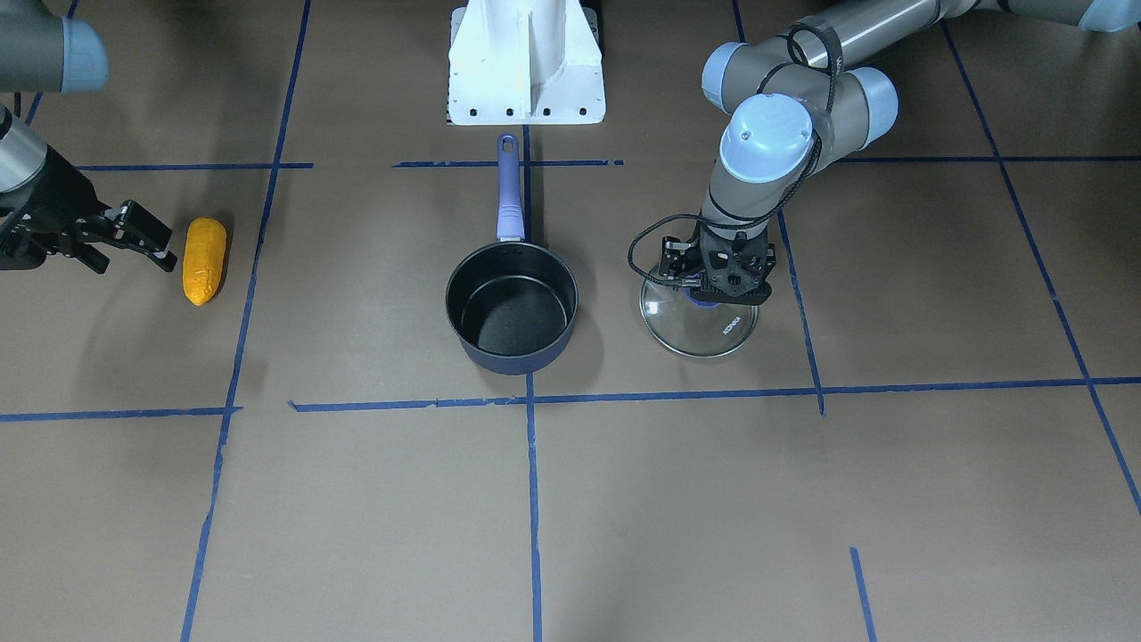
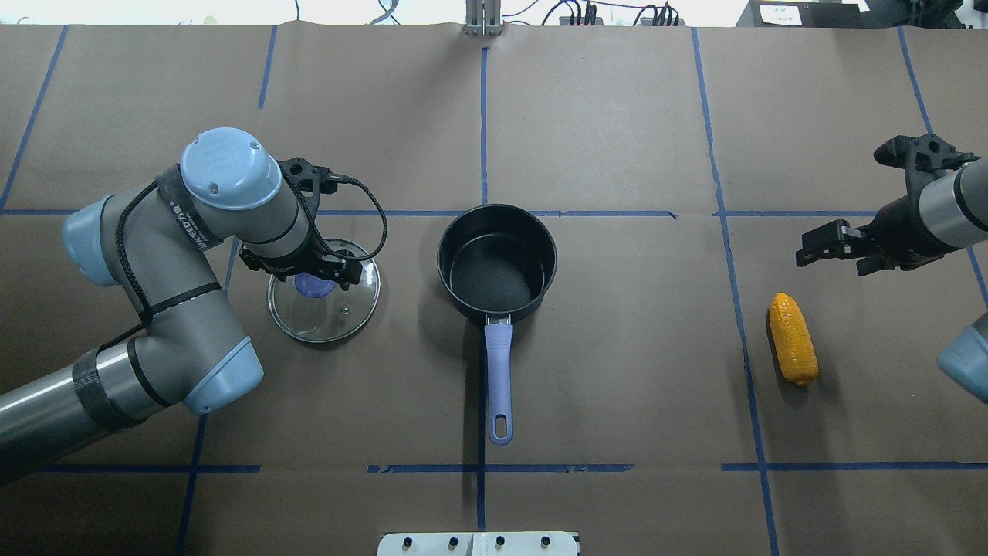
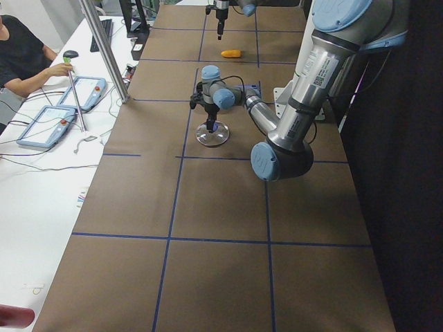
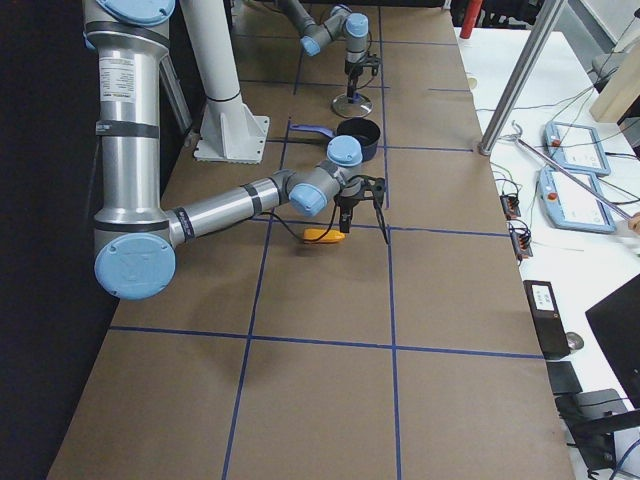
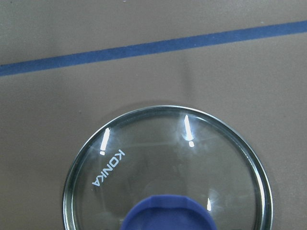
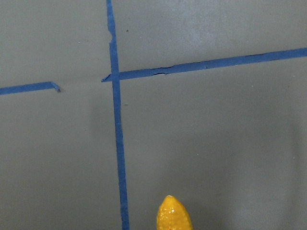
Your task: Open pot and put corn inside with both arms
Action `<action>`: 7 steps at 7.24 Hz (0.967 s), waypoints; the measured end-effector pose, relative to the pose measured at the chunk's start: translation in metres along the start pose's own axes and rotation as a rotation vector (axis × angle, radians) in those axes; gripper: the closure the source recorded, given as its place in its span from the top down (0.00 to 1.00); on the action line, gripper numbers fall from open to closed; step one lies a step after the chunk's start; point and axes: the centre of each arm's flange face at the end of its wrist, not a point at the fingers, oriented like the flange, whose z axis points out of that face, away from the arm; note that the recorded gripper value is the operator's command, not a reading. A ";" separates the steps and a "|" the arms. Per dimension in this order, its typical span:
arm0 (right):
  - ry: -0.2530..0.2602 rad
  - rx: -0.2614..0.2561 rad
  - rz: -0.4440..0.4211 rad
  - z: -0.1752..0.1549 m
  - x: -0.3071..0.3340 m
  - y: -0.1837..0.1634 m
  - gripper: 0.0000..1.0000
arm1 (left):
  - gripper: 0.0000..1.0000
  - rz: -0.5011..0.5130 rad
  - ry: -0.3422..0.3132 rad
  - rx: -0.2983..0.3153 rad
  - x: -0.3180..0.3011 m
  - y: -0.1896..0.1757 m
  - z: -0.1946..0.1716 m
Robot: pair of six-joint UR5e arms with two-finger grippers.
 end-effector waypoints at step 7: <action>0.103 -0.112 -0.057 0.080 -0.008 0.056 0.99 | 1.00 -0.091 0.078 -0.047 -0.031 -0.030 -0.065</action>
